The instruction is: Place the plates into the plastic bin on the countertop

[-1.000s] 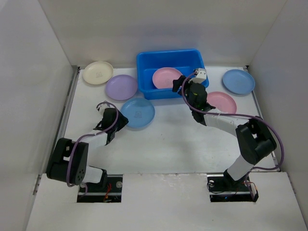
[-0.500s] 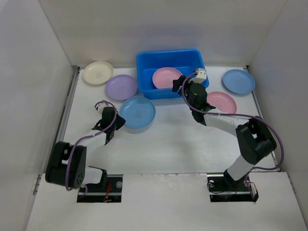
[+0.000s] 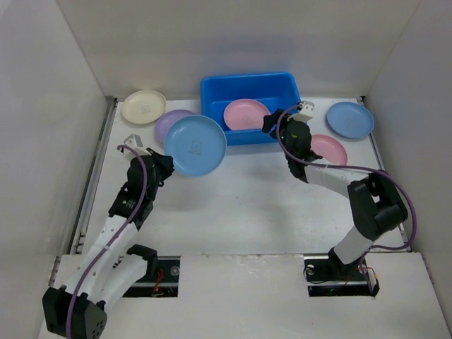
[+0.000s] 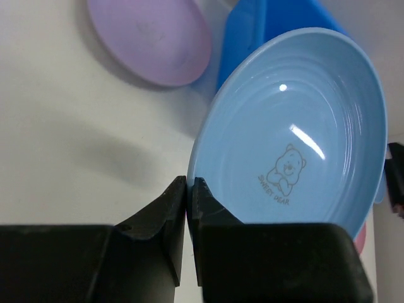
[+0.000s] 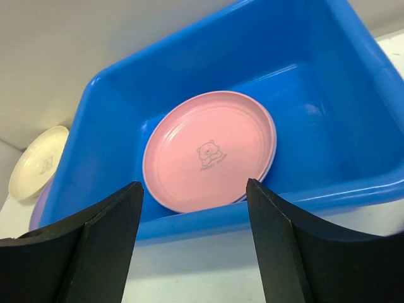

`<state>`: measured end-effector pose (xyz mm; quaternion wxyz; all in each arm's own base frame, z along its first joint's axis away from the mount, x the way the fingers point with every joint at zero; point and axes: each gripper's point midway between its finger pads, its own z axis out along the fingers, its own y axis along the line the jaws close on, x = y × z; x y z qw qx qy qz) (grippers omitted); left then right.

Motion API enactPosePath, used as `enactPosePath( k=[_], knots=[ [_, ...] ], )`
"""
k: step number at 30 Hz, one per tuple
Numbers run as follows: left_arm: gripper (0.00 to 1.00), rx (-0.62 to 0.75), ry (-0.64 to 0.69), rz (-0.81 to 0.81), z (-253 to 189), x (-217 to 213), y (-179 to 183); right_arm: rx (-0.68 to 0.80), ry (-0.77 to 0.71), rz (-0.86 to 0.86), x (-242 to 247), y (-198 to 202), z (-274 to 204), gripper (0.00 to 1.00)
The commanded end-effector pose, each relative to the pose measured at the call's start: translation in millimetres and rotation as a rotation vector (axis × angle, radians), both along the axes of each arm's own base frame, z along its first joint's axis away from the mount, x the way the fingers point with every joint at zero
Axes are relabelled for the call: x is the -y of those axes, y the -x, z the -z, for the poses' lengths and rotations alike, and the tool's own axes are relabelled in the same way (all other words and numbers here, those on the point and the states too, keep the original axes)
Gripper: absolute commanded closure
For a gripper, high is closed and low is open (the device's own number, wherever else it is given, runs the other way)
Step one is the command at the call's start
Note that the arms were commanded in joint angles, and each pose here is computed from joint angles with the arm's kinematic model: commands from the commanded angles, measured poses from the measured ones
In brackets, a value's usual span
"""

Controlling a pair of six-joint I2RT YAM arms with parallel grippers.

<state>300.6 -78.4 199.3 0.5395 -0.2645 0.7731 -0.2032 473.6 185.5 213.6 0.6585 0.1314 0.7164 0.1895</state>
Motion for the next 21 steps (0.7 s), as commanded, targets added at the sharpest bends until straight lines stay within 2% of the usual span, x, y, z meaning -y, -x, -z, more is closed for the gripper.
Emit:
enactPosePath(
  k=[1, 8, 15, 21],
  knots=[
    [0.96, 0.106, -0.027, 0.003, -56.5, 3.5, -17.4, 0.072, -0.069, 0.012, 6.7, 0.6, -25.8, 0.28],
    [0.95, 0.17, -0.025, 0.05, -92.4, 45.2, -88.8, 0.076, -0.092, 0.127, 39.7, 5.9, -25.0, 0.28],
    [0.95, 0.163, -0.095, 0.123, -92.1, 97.2, -166.8, 0.117, -0.12, 0.228, 65.6, 14.7, -29.4, 0.26],
    [0.95, 0.154, -0.157, 0.198, -77.7, 140.3, -218.4, 0.145, -0.136, 0.234, 69.6, 17.3, -33.1, 0.26]
  ],
)
